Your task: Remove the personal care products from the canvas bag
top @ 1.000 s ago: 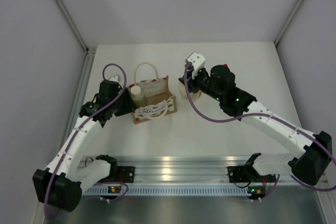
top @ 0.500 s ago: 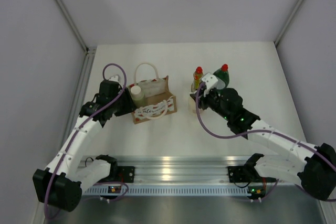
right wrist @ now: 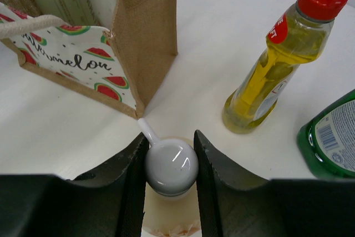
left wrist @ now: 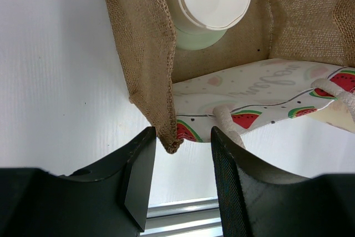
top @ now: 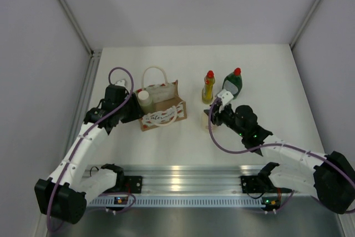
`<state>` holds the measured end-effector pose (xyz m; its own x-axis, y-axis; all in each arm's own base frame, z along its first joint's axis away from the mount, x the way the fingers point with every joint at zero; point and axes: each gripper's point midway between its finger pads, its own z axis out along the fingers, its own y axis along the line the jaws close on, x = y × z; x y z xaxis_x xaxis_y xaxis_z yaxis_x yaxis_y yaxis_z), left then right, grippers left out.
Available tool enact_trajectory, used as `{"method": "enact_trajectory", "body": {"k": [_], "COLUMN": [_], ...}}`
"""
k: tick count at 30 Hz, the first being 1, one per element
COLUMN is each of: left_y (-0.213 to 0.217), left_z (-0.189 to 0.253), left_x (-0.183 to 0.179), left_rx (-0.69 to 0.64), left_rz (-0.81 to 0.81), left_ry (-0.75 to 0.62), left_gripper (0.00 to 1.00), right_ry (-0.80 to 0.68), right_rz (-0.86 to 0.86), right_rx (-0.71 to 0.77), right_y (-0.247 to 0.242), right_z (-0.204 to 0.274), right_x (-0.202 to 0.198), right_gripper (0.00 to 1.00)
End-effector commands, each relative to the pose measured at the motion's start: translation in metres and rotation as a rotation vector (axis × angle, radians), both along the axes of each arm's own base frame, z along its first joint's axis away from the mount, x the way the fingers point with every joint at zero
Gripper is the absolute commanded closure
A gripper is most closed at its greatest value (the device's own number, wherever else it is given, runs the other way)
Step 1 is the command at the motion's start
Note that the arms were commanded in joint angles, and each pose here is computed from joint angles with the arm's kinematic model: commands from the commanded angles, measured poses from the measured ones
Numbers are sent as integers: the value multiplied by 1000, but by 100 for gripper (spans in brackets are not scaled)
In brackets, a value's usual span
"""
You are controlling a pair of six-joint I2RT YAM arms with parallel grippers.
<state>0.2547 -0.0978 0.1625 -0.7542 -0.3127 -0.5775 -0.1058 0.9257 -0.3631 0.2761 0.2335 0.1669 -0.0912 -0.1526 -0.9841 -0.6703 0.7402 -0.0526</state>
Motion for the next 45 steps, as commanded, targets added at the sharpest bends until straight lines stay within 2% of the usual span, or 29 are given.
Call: {"method": "enact_trajectory", "body": {"k": [1,11,12,14,16,21,28,32,33,39,41,42,44,45], "left_y": [-2,-2,-1,-2,-2,-2,-1,0,0,1,2,2,2,2], "left_z": [3,2,2,2,2,2,2,2,2,1,1,1,1,2], "left_x": [-1,-1,-1,-1,0,-1,0,0,0,0,0,0,0,0], "left_rx": [-8,-7,-6,-7,-7,-6,-5,-2,-2,4,5,6,6,6], "left_rz": [-10,-7,-7,-7,-6,-7,-3,2,4,11,12,15,16,18], "left_ry": [-12,-13,-11,-13,-11,-11,-13,-14,-15,-14,-14,-14,-14,-16], "left_gripper": [51,51,51,51,51,51,51,51,51,51,51,51,51,51], "right_ry": [-257,-237,-234,-234,-235,-243,-241,-168,-152,-42,4,-17,42,16], "right_rz": [10,27,27,29,29,40,98,156,187,320,352,379,391,407], "right_rx": [224,229,227,225,215,209,223,208,243,303,271,267,202,192], "right_y": [4,2,2,2,1,1,11,32,40,88,110,122,141,153], "right_z": [88,76,77,80,84,101,129,132,145,154,140,151,127,139], "right_x": [8,6,6,5,5,3,-1,7,5,12,14,13,19,20], "right_gripper": [100,98,89,63,54,42,37,37,37,37,37,37,34,32]}}
